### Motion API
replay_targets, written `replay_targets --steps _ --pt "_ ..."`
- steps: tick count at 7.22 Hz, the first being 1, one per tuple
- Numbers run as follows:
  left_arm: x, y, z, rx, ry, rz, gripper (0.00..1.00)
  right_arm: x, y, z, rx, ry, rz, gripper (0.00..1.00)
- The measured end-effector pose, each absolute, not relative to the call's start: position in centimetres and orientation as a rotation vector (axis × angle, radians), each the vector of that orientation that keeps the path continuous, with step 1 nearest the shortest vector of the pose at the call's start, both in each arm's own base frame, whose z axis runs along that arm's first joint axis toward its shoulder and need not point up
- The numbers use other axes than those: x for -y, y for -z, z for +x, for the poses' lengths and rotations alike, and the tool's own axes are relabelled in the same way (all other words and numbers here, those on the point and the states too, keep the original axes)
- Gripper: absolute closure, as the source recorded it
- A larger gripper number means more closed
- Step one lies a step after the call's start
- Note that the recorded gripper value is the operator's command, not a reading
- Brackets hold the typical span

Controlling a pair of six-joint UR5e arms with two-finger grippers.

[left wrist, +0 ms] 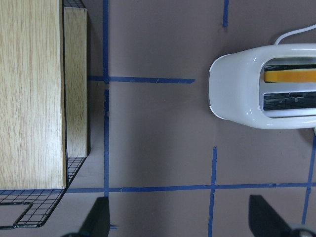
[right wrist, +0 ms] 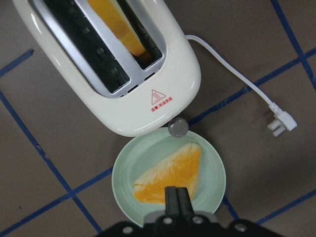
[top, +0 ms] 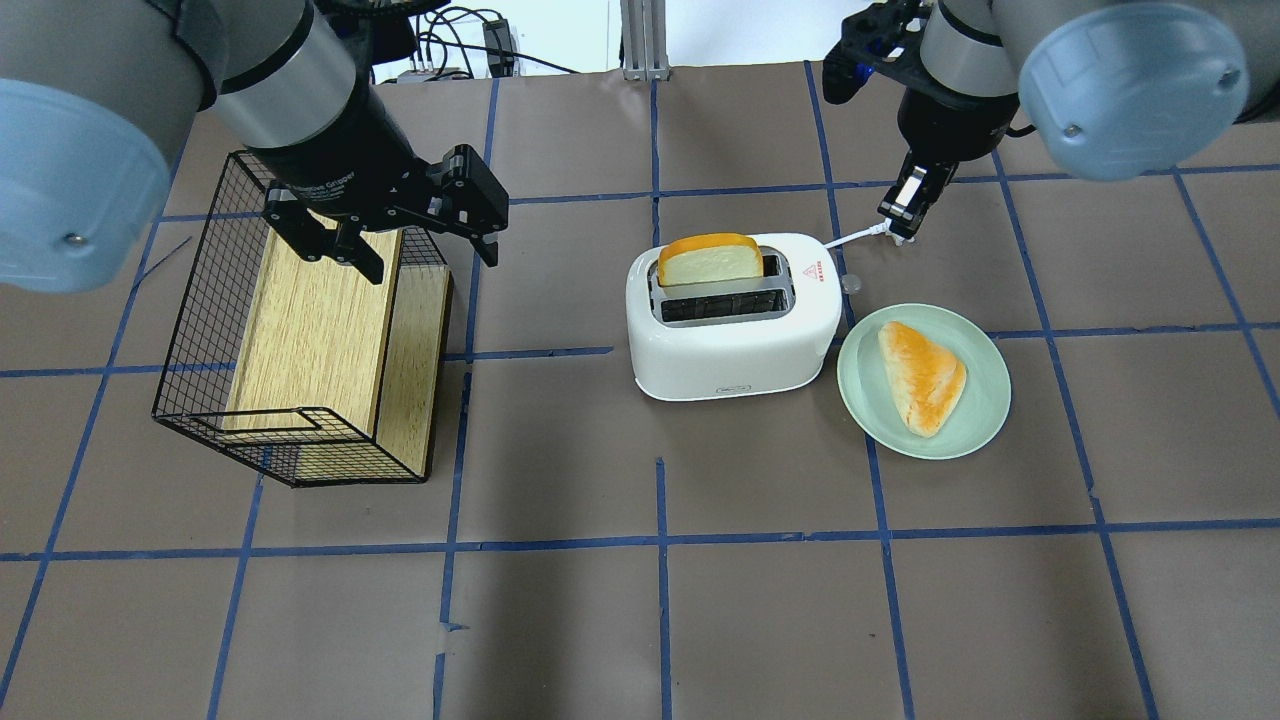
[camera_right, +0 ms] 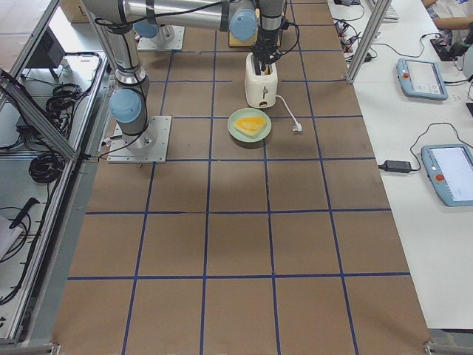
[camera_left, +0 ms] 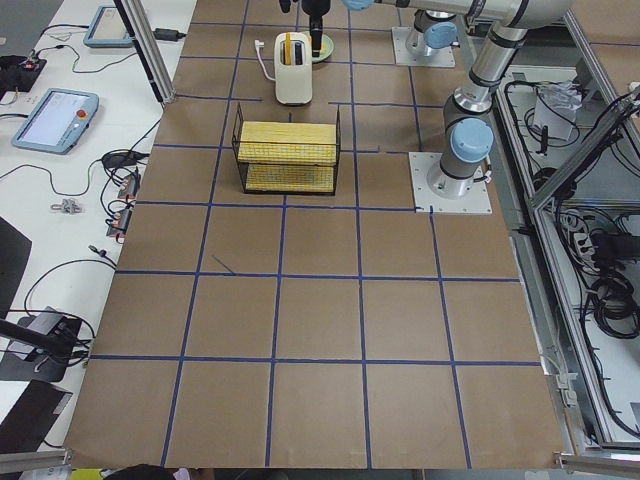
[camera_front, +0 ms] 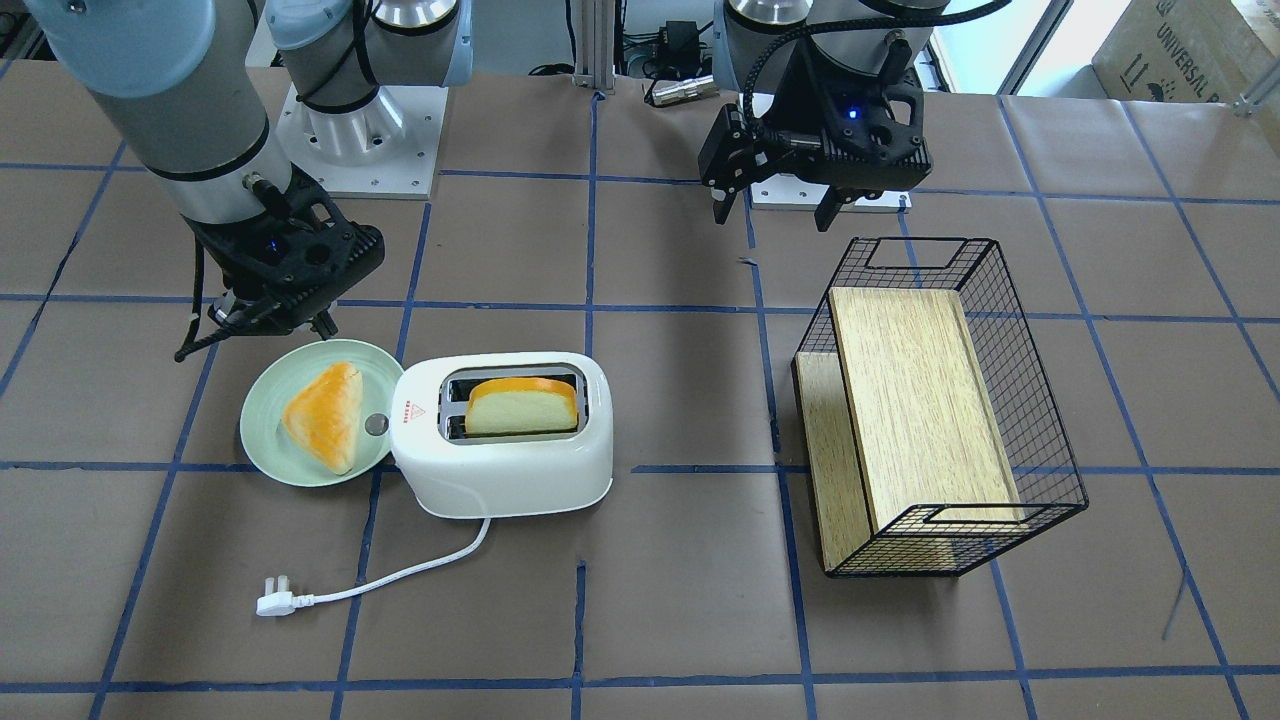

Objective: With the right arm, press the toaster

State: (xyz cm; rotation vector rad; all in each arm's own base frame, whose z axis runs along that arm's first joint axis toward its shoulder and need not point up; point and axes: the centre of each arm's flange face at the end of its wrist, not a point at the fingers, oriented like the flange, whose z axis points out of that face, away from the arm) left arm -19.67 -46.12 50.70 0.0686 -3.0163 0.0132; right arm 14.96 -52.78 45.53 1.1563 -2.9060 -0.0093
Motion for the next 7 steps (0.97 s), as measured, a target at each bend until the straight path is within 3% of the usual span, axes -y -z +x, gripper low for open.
replay_targets --steps 1,2,3,4,7 --pt "46.1 -50.7 -19.7 3.016 -0.013 0.069 0.0 52.0 -47.0 15.0 2.992 -0.02 0.901 0.65" --pt "46.1 -50.7 -19.7 3.016 -0.013 0.069 0.0 51.1 -48.0 15.0 3.054 -0.02 0.672 0.3" --pt "46.1 -50.7 -19.7 3.016 -0.013 0.069 0.0 50.5 -48.5 14.8 3.098 -0.002 0.453 0.06" --pt "46.1 -50.7 -19.7 3.016 -0.013 0.069 0.0 50.4 -48.7 14.6 3.119 0.002 0.262 0.0" --pt "46.1 -50.7 -19.7 3.016 -0.013 0.069 0.0 50.5 -48.6 14.4 3.117 -0.022 0.095 0.0"
